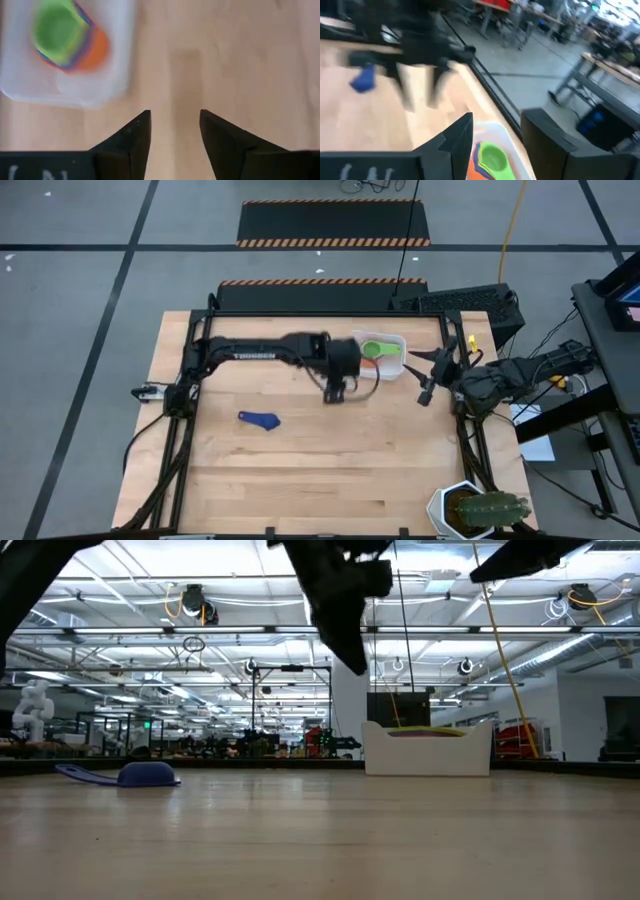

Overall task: Nest measuring cups in basket
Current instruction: Stack the green measuring cup on top of the yellow measuring cup in the white bin

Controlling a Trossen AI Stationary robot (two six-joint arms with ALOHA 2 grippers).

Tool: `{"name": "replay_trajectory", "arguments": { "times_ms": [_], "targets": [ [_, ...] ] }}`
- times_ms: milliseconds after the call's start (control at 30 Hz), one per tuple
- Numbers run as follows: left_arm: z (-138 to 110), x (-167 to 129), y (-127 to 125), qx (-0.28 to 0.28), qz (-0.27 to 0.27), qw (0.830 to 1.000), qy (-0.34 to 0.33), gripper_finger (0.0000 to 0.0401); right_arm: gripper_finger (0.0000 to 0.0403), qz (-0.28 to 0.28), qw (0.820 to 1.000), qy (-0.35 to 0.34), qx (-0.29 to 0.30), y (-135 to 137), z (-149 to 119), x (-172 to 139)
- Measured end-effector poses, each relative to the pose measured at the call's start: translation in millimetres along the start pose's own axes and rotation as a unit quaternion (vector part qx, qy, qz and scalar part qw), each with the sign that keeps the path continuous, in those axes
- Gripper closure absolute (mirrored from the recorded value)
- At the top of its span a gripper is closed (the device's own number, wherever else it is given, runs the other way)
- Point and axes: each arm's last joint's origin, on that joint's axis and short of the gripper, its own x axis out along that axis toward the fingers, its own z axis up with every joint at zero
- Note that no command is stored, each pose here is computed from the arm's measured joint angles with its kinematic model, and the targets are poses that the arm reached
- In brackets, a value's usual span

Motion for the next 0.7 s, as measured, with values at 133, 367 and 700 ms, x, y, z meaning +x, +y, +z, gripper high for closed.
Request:
{"name": "replay_trajectory", "arguments": {
  "times_ms": [133,367,700],
  "targets": [
    [-7.6,-7.3,-43.7,0.024,0.006,0.998,0.065,0.0243,0.0268,0.002,0.999,0.034,-0.018,7.9,-2.5,17.3],
    [-41.1,12.4,-101.0,0.03,0.024,0.99,0.137,0.0249,0.0333,-0.01,0.982,0.168,-0.084,14.7,-25.2,59.3],
    [-108.3,-13.9,-131.2,-0.03,0.058,0.998,0.021,0.0249,0.0395,0.089,0.952,0.284,-0.066,-4.7,-50.7,111.5]
  ]
}}
